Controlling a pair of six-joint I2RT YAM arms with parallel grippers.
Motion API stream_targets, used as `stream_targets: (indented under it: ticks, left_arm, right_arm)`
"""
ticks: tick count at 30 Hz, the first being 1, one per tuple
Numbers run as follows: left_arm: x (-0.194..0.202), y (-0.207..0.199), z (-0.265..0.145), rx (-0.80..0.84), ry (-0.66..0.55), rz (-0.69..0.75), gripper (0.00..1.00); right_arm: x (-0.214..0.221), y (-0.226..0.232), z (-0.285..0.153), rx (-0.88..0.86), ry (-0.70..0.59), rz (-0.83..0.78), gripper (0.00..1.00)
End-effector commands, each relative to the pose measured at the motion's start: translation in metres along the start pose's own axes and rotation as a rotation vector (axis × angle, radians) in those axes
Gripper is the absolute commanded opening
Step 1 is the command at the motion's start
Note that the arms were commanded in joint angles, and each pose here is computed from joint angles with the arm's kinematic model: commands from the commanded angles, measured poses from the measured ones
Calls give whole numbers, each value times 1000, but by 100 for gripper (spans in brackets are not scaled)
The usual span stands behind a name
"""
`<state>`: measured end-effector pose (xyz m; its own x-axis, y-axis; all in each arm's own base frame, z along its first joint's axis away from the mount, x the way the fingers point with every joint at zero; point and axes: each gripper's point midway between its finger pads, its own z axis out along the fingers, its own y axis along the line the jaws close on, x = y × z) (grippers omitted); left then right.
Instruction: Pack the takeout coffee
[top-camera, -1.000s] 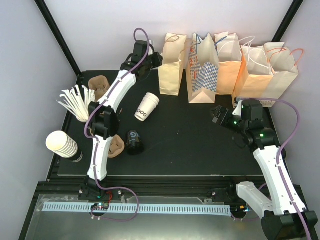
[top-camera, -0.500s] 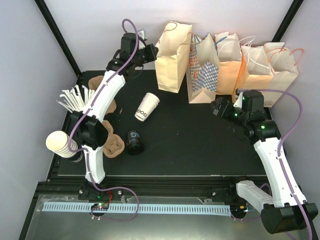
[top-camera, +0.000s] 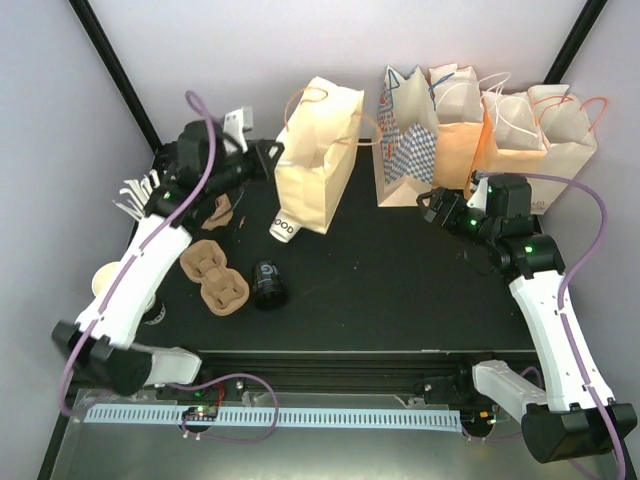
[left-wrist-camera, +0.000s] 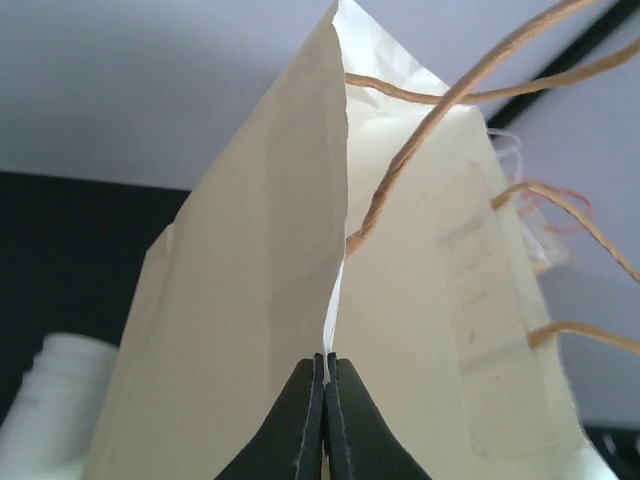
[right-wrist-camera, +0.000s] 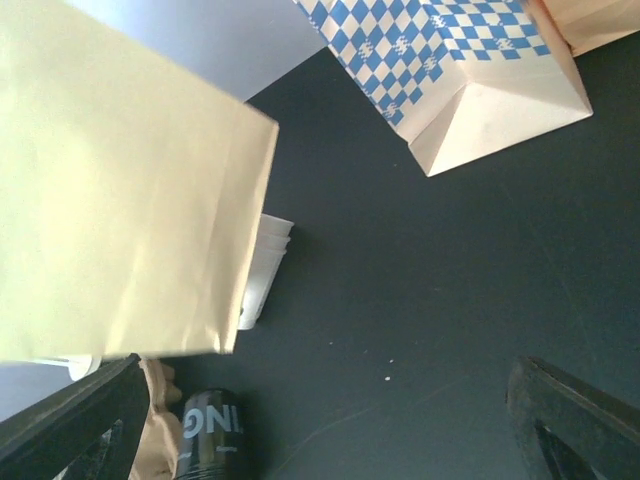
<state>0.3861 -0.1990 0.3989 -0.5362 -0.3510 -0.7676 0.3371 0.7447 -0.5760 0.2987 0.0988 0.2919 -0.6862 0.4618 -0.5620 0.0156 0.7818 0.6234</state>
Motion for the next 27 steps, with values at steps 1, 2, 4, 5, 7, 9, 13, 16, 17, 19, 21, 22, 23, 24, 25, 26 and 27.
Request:
stream_targets:
  ticks: [1,2,4,5,7,9,13,16,17,19,21,22,23,24,25,26,27]
  left_arm:
    - [37,-32,-46,207,64,20,2]
    - [50,-39,-56,263,92,21,2]
    - [74,-46,-72,341,143,1,2]
    - [83,-49,-79,366,159,-2,2]
    - [98,-58,-92,411,183,14,2]
    - [108,-67,-103,458,196,44,2]
    - [122,-94,-120,584,223,143,2]
    - [120,-126,-136,618,181,325,2]
    - [120,-134,-140,620,158,399,2]
    - [122,-144,-142,607,115,521,1]
    - [128,-153,-143,600,89,624,2]
    - [131,-155,-143,575,72,682,1]
    - [133,-155,-140,537,57,753,2]
    - [137,-156,-138,497,37,832,2]
    - [142,-158,-136,475,27,906,1]
    - [148,-159,-133,450,19,974,2]
    - [153,-160,-130,425,13,1033,2]
  right_arm:
    - [6,10,-10,-52,6,32,100]
    - [7,9,-12,-48,1,30,100]
    - [8,4,-17,-20,-11,26,100]
    - [7,1,-20,2,-22,18,100]
    - [3,-6,-29,53,-53,-2,100]
    - [-3,-14,-40,117,-100,-27,100]
    - [-16,-22,-66,200,-191,-77,100]
    - [-19,-15,-84,184,-243,-143,100]
    - [-20,-11,-90,163,-264,-170,100]
    - [-16,-3,-98,108,-300,-219,100]
    - [-11,1,-106,60,-344,-237,100]
    - [-8,2,-114,35,-377,-242,100]
    - [-5,0,-112,25,-385,-240,100]
    - [-2,-1,-119,11,-418,-238,100]
    - [1,-6,-121,15,-440,-226,100]
    - [4,-12,-123,23,-458,-213,100]
    - [7,-17,-125,28,-473,-203,99]
